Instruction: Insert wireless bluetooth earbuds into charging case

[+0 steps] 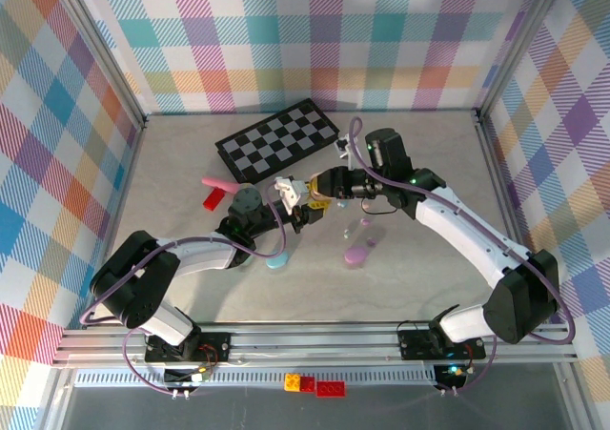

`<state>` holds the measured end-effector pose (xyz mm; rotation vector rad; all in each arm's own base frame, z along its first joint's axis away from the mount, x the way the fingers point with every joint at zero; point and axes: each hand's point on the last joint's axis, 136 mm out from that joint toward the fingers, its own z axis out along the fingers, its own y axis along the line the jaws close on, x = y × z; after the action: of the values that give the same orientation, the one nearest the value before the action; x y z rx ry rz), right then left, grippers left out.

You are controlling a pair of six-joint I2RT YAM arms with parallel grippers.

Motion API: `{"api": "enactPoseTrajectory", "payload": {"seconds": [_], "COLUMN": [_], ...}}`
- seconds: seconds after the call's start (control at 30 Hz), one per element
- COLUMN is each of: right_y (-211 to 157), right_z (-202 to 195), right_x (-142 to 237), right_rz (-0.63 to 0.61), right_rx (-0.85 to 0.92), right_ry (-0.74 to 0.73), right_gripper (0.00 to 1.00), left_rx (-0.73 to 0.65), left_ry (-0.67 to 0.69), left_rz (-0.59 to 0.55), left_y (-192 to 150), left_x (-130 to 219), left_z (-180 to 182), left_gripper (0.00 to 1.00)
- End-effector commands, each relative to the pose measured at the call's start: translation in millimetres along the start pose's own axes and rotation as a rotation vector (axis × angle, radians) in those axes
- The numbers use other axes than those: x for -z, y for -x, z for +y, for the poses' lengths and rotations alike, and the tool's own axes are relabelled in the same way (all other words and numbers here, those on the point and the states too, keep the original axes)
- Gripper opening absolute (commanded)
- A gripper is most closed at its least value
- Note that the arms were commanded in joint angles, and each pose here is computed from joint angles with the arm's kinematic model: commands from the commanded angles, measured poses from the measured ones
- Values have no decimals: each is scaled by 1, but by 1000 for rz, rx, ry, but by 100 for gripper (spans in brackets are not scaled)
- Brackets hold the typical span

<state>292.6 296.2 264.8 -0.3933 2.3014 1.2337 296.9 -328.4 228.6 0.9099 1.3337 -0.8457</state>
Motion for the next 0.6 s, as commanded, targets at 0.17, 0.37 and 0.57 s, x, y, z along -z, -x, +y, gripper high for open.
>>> {"api": "enactPoseTrajectory", "payload": {"seconds": [0.17, 0.37, 0.57], "right_y": [-2, -3, 0], "right_z": [-8, -8, 6], "right_x": [7, 10, 22], "right_rz": [-35, -38, -63], "right_rx": [17, 19, 62], "right_ry": [-60, -67, -36], "right_gripper": [28, 30, 36], "left_rx": [-47, -47, -51], "left_ry": [-12, -13, -8], "left_rz": [-106, -108, -101], "left_y": [38, 40, 37], "left_x": [-4, -5, -3], "left_z": [-2, -2, -1], "left_gripper": [34, 34, 34]}}
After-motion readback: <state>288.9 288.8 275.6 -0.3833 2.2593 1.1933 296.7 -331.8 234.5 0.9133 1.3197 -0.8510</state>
